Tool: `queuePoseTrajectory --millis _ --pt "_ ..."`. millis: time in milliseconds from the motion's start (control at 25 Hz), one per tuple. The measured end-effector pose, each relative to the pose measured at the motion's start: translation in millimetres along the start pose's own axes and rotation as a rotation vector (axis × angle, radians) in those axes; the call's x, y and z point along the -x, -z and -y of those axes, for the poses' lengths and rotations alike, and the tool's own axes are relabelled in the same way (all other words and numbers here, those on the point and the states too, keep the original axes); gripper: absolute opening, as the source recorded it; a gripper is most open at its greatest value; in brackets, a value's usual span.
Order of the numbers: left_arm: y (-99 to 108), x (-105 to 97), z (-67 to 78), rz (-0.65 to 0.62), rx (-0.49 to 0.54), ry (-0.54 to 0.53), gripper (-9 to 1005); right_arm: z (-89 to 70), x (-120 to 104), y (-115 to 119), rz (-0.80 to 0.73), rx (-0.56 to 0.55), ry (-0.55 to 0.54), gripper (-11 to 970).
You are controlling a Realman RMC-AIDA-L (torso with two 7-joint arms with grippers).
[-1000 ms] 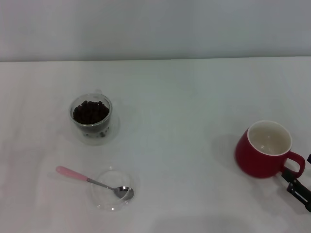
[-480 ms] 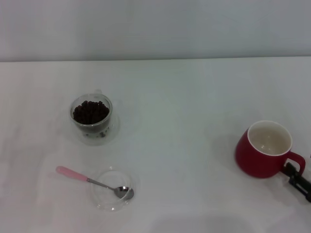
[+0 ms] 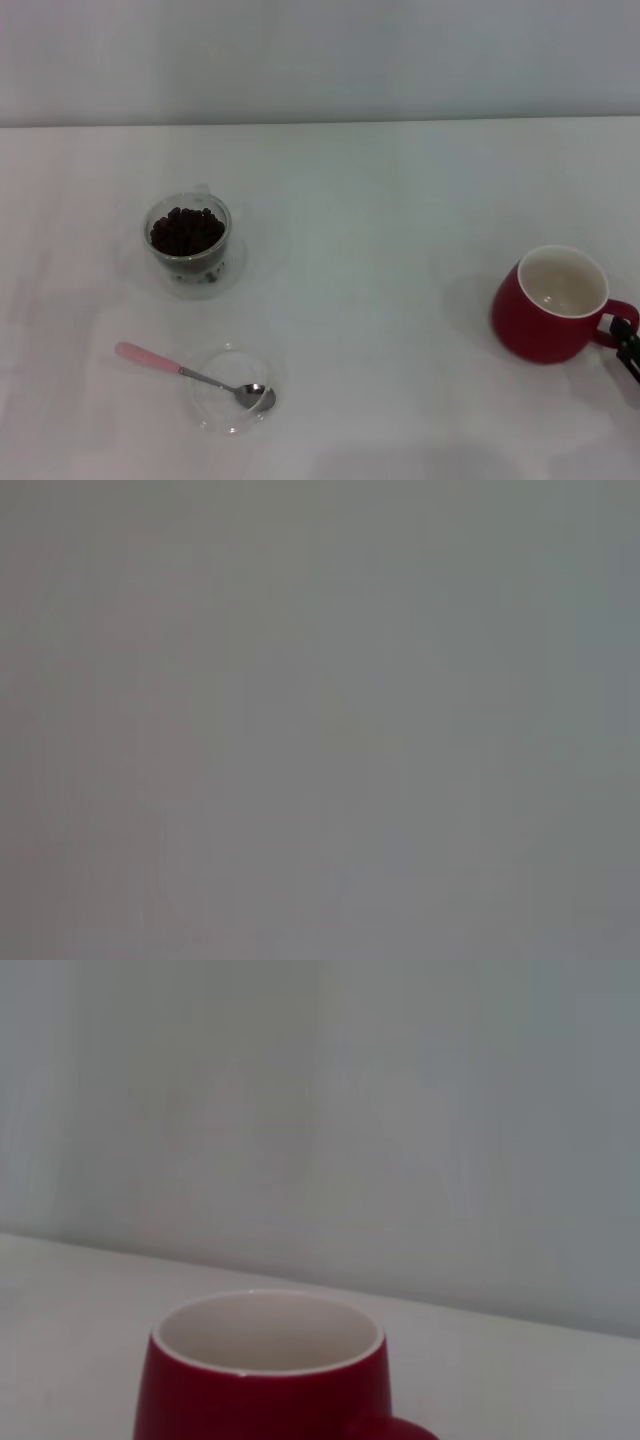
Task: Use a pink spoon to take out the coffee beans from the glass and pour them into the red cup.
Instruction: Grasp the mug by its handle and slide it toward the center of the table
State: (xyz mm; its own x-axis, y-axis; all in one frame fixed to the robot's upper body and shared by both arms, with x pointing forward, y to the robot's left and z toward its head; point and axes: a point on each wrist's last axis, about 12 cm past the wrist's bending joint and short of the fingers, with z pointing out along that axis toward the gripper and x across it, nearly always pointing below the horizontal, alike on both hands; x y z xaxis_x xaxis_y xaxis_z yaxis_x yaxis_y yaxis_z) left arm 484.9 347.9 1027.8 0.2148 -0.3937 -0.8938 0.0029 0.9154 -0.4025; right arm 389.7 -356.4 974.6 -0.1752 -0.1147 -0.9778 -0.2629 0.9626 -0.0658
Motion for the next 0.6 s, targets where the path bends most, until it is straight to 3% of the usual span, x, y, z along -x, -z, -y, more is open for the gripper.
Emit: queuePoseTrajectory --millis 400,600 --pt "-0.5 0.3 -0.3 0.002 0.002 0.000 683 0.7 2.3 -10.3 -0.005 0.002 0.008 504" --pt "0.5 0.5 -1.1 0.002 0.004 -0.001 684 -0.7 1.2 -9.1 -0.011 0.010 0.013 420"
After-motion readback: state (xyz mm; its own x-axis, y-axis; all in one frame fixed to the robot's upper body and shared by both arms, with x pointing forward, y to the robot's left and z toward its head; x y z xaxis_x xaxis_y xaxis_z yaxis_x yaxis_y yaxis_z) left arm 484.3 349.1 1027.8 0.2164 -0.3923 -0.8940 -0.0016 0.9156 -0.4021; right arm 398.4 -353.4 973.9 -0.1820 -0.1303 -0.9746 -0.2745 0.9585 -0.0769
